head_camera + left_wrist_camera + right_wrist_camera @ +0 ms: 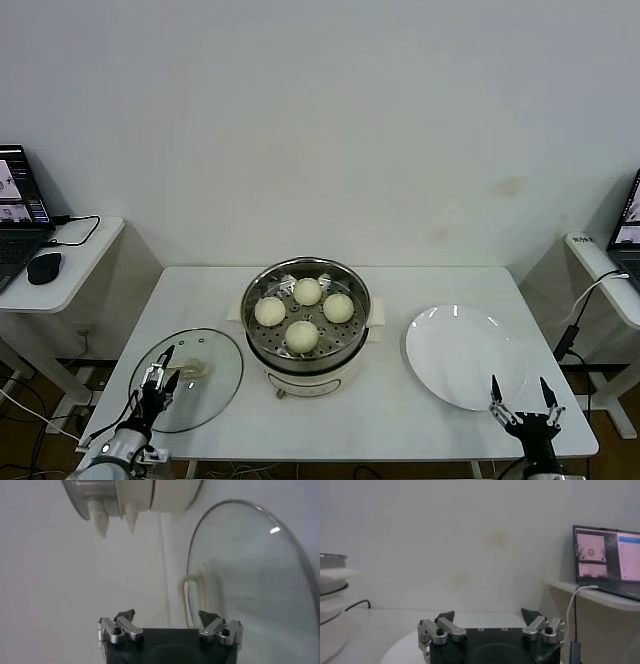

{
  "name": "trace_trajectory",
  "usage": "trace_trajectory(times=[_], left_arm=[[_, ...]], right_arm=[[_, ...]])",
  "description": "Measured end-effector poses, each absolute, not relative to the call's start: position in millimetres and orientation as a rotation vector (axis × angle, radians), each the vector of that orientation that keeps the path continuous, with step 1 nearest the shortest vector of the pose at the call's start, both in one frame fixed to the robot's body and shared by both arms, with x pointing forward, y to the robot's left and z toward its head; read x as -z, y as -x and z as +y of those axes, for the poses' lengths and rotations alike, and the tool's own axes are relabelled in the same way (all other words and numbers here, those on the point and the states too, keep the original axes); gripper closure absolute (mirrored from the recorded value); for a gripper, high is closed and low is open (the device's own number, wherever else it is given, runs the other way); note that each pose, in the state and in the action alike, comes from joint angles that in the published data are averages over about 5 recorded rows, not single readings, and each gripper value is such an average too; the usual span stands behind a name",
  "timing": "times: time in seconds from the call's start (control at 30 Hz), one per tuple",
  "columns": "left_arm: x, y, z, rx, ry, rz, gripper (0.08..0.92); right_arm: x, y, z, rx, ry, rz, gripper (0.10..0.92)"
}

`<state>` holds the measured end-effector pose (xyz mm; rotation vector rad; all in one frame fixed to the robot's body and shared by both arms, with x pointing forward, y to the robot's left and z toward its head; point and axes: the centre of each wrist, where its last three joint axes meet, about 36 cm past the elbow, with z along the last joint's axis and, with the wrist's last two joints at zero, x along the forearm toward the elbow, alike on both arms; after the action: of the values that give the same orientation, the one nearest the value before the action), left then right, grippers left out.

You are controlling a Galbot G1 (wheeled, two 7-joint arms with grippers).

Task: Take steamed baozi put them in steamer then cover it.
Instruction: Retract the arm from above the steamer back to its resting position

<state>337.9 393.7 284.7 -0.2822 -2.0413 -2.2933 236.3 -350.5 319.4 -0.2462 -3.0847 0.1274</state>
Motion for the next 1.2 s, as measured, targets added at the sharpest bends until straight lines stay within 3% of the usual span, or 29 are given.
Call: trace_trajectory(times=[0.53,1.2], left_arm=[[-268.3,-379.6,400.9,2.252,0.239,-2.083,0.202],[-255.2,-387.4,401.9,2.198,0.263,-2.114,0.769]], right_arm=[[-313.7,-229.7,-344.6,-0.135,0.239,-3.067,0.199],[-307.5,-228.3,-336.1,-0.137,0.198,-3.053,0.200]])
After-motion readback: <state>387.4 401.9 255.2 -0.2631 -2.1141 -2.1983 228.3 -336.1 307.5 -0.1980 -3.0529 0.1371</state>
